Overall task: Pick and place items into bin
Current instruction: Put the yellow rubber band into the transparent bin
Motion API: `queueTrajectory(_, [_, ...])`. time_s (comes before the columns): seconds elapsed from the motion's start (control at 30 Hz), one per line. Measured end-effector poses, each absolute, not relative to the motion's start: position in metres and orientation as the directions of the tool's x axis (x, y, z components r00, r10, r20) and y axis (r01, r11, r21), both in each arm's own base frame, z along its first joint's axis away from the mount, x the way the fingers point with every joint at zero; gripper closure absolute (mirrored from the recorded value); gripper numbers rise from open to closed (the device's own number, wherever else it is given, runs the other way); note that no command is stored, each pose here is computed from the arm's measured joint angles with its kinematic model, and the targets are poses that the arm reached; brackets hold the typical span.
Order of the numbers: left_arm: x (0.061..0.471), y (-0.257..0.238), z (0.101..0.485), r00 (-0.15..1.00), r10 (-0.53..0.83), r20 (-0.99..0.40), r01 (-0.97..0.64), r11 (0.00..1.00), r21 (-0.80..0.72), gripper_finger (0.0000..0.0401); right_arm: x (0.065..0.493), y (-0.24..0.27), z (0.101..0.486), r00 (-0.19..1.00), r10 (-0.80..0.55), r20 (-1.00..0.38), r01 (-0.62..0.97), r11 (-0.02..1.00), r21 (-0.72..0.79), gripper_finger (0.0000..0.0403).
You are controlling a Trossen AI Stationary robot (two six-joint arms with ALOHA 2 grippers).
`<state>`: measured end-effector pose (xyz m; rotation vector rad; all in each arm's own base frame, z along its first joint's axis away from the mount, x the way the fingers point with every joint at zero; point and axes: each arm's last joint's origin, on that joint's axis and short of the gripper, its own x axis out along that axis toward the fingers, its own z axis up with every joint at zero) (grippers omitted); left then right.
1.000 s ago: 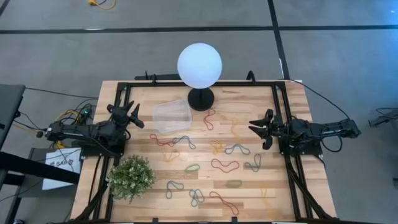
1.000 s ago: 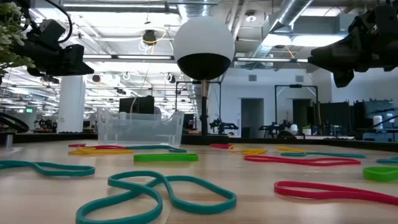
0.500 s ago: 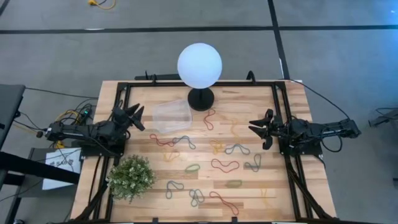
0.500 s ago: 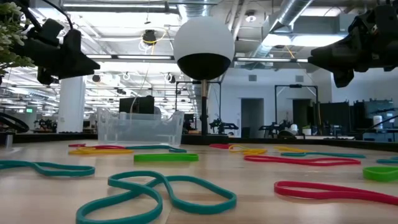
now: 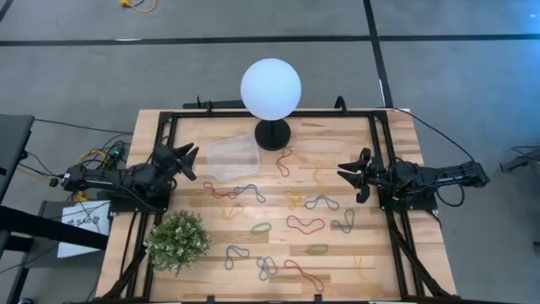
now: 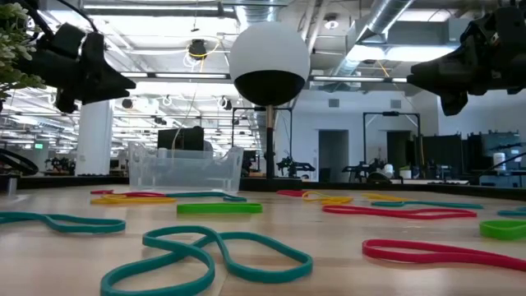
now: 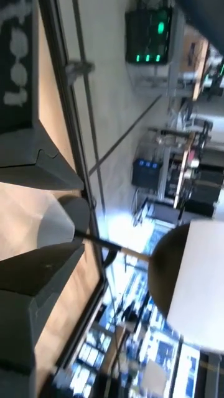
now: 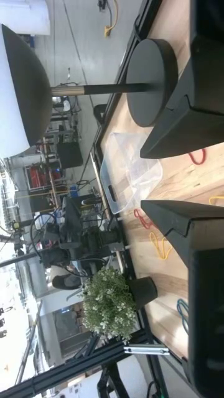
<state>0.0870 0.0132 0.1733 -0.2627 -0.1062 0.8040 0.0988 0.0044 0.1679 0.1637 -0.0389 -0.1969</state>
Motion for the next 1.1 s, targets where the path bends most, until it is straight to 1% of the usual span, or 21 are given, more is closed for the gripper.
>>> queueTrajectory(0.2, [0.0894, 0.0105, 0.1741, 0.776, 0.631, 0.000, -0.596, 0.733, -0.329, 0.0263, 0.0988, 0.0044, 0.1679, 0.980, -0.198, 0.023, 0.192, 0.967, 0.166, 0.0290])
queueTrajectory(0.3, [0.0900, 0.0097, 0.1742, 0.797, 0.603, 0.000, -0.568, 0.750, -0.338, 0.0263, 0.0988, 0.0044, 0.1679, 0.980, -0.197, 0.022, 0.191, 0.967, 0.166, 0.0290])
queueTrajectory(0.77, [0.0901, 0.0097, 0.1743, 0.798, 0.602, 0.001, -0.562, 0.746, -0.356, 0.0263, 0.0988, 0.0044, 0.1679, 0.980, -0.197, 0.022, 0.191, 0.967, 0.166, 0.0290])
queueTrajectory(0.93, [0.0899, 0.0098, 0.1744, 0.794, 0.607, 0.002, -0.572, 0.750, -0.332, 0.0263, 0.0988, 0.0044, 0.1679, 0.980, -0.198, 0.022, 0.191, 0.967, 0.166, 0.0290])
queueTrajectory(1.03, [0.0892, 0.0108, 0.1747, 0.768, 0.640, 0.006, -0.612, 0.737, -0.287, 0.0263, 0.0988, 0.0044, 0.1679, 0.980, -0.197, 0.023, 0.191, 0.967, 0.166, 0.0290])
queueTrajectory(1.1, [0.0880, 0.0122, 0.1746, 0.724, 0.690, 0.005, -0.666, 0.700, -0.259, 0.0263, 0.0988, 0.0044, 0.1679, 0.980, -0.197, 0.022, 0.191, 0.967, 0.166, 0.0290])
